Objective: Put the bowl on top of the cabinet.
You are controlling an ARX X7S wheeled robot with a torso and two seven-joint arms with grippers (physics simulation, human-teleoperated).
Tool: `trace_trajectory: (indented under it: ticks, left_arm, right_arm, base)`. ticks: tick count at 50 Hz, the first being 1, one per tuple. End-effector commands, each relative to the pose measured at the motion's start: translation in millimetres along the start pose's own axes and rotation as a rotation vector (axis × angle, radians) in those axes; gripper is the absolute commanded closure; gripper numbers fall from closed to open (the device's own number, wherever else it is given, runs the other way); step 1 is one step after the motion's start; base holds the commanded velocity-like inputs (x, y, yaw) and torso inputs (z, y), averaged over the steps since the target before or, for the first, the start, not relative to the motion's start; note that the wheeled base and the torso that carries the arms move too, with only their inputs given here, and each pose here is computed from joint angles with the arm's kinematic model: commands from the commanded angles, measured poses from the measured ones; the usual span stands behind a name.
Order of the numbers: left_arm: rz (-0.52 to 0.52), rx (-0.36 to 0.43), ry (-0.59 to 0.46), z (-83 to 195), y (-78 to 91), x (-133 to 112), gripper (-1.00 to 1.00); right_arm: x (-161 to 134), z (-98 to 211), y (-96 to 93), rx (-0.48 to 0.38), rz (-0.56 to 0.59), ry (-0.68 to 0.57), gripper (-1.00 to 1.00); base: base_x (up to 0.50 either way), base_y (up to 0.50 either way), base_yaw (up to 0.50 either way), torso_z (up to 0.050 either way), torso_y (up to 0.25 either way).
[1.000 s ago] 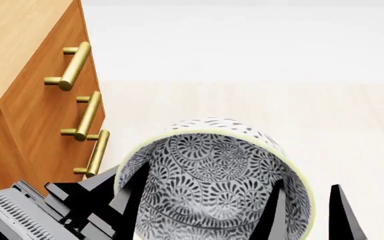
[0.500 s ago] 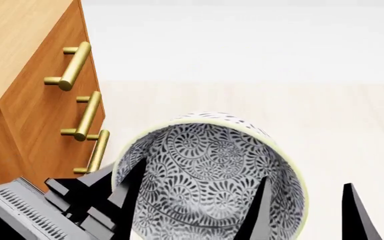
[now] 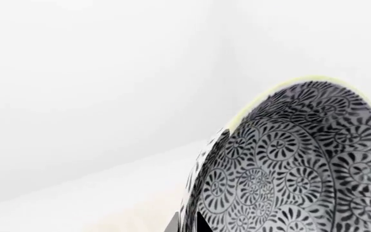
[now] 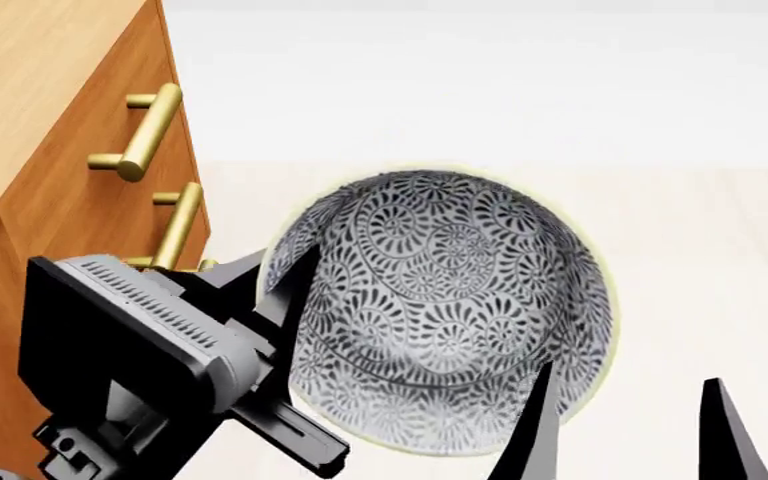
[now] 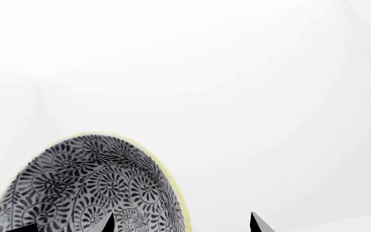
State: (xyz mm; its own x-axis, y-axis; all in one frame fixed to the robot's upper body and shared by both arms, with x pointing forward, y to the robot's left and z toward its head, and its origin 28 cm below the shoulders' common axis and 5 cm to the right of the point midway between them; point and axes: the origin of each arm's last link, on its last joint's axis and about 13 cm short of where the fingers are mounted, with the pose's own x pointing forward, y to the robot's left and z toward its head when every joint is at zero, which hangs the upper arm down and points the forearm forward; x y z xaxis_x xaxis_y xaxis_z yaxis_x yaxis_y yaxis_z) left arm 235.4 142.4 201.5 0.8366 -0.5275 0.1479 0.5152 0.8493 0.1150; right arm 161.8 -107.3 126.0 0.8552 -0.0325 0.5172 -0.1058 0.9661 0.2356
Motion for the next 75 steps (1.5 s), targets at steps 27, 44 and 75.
trace_trajectory:
  ticks: [27,44,75]
  left_arm:
    - [0.019,0.111,0.064,52.0,4.7,38.7,1.0]
    - [-0.026,0.145,0.089,96.3,0.1,46.7,1.0]
    - [0.251,-0.085,-0.068,171.9,42.0,68.7,1.0]
  right_arm:
    - [-21.2,-34.2,-58.2,0.271,-0.277,0.055,-1.0]
    - [-20.2,-39.2,-55.6,0.255,-0.27,0.062,-1.0]
    - [-21.8,-37.0,-55.3,0.264,-0.262,0.066,-1.0]
  base:
    - [0.0,0.0,0.0,0.0,0.0]
    - [0.0,0.0,0.0,0.0,0.0]
    - [0.0,0.0,0.0,0.0,0.001]
